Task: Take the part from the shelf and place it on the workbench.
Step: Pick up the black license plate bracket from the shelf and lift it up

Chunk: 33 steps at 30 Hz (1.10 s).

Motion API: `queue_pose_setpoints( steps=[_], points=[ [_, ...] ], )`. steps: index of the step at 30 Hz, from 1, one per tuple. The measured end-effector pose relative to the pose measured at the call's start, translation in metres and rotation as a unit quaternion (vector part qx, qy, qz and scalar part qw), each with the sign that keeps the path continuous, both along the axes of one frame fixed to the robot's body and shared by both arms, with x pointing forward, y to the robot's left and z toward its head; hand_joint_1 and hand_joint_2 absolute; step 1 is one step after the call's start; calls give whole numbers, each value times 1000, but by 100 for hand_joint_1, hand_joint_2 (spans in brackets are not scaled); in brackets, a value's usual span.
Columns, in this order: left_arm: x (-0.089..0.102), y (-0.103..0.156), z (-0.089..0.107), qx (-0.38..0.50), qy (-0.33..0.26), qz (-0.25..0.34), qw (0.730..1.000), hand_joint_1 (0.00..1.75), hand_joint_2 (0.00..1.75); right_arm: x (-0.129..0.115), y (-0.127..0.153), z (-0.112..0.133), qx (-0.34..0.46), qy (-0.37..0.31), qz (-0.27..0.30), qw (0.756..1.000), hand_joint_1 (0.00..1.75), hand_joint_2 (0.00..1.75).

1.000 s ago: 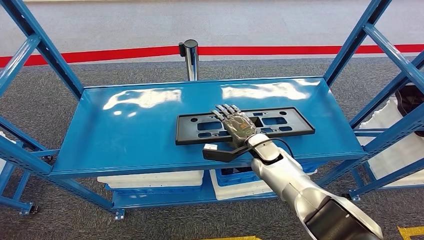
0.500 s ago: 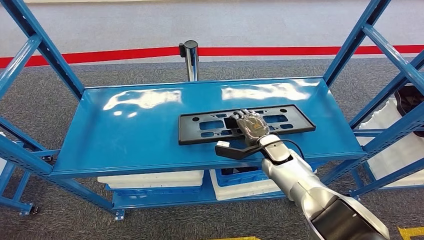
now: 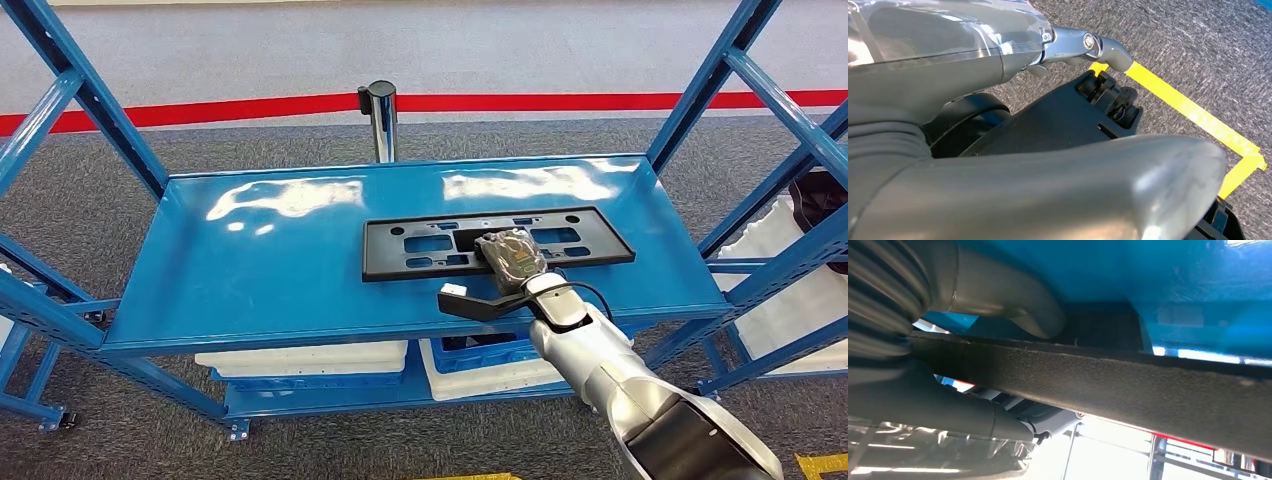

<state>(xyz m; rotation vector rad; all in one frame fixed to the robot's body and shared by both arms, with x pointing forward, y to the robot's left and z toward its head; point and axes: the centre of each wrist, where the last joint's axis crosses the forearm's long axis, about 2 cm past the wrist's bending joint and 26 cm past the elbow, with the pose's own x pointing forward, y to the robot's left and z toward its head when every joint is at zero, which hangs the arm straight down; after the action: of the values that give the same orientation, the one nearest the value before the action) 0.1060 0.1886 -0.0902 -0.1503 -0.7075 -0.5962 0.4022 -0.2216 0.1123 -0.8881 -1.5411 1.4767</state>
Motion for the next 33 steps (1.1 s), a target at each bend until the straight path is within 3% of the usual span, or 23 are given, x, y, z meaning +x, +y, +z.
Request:
queue_pose_setpoints(
  steps=[3, 7, 10, 13, 17, 21, 26, 33],
  points=[
    [0, 0, 0, -1, -1, 2, 1000, 0, 0, 0, -1, 0, 4, -7, 6, 1000, 175, 175],
    [-1, 0, 0, -5, -21, 5, 1000, 0, 175, 3, -2, 12, 40, -44, 22, 998, 175, 175],
    [-2, 1, -1, -4, -55, 12, 998, 0, 175, 11, -3, 45, 90, -102, 37, 990, 175, 175],
    [-4, 2, -1, -4, -77, 17, 997, 0, 175, 15, -4, 94, 142, -170, 58, 973, 175, 175],
    [-5, 3, -1, -4, -98, 21, 995, 0, 175, 8, -8, 152, 193, -257, 93, 942, 175, 175],
    [-5, 5, -1, -6, -129, 23, 991, 0, 175, -4, -14, 192, 229, -322, 125, 910, 175, 175],
    [-4, 6, -1, -10, -149, 26, 988, 0, 175, -21, -21, 224, 252, -377, 156, 877, 175, 175],
    [-3, 6, -1, -11, -153, 32, 988, 0, 175, -34, -20, 241, 259, -406, 178, 858, 175, 175]
  ],
)
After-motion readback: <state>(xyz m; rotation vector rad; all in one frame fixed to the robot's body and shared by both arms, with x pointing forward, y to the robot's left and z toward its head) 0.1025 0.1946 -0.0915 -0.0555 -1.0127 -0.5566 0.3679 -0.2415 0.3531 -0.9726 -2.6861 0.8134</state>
